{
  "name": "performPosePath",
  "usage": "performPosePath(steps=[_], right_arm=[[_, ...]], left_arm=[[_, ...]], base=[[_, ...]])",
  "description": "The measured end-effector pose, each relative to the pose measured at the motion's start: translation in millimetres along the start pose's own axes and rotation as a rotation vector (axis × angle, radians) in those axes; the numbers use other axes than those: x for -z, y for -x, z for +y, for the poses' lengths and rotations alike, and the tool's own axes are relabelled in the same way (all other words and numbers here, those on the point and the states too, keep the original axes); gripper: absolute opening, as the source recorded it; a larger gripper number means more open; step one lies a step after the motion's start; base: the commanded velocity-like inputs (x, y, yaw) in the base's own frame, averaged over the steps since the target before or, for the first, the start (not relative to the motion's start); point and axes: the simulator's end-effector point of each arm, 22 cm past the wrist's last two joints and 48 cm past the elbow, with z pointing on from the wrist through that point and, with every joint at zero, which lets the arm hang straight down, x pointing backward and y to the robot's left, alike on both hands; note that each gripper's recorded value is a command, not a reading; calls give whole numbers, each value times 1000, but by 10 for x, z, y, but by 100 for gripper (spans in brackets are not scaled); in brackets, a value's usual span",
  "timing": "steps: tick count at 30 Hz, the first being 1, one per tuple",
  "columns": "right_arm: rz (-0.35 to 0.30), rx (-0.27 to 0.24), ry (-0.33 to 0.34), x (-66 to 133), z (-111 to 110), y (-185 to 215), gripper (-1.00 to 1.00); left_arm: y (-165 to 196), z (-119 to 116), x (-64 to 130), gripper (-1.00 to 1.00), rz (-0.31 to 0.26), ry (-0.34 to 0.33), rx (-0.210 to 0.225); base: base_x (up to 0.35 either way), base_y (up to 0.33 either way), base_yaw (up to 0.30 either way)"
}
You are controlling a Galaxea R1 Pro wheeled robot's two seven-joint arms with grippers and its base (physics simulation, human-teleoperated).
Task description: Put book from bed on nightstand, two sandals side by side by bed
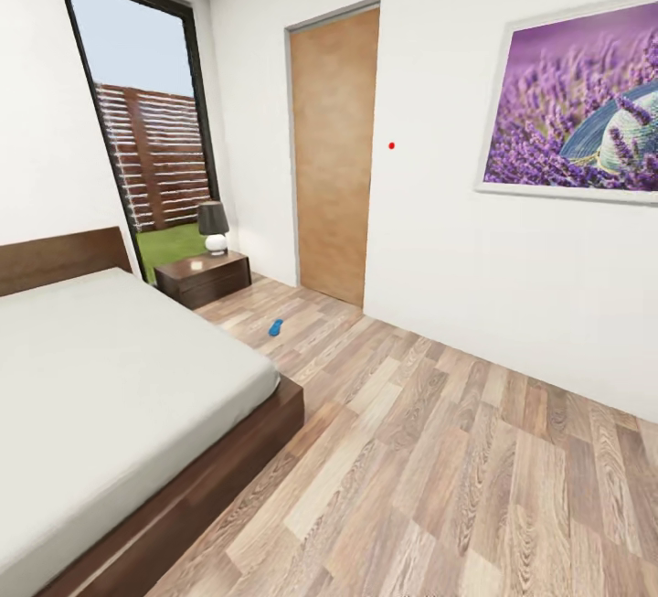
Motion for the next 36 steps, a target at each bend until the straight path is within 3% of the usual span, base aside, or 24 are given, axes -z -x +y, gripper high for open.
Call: performPosePath(steps=[26,36], right_arm=[[3,0,1,0,10,-15,100],[5,0,2,1,12,-24,100]], left_arm=[[0,-2,0,100,0,0,-1],[12,-11,1,100,-4,-1,0]], base=[[0,0,-290],[128,0,-121]])
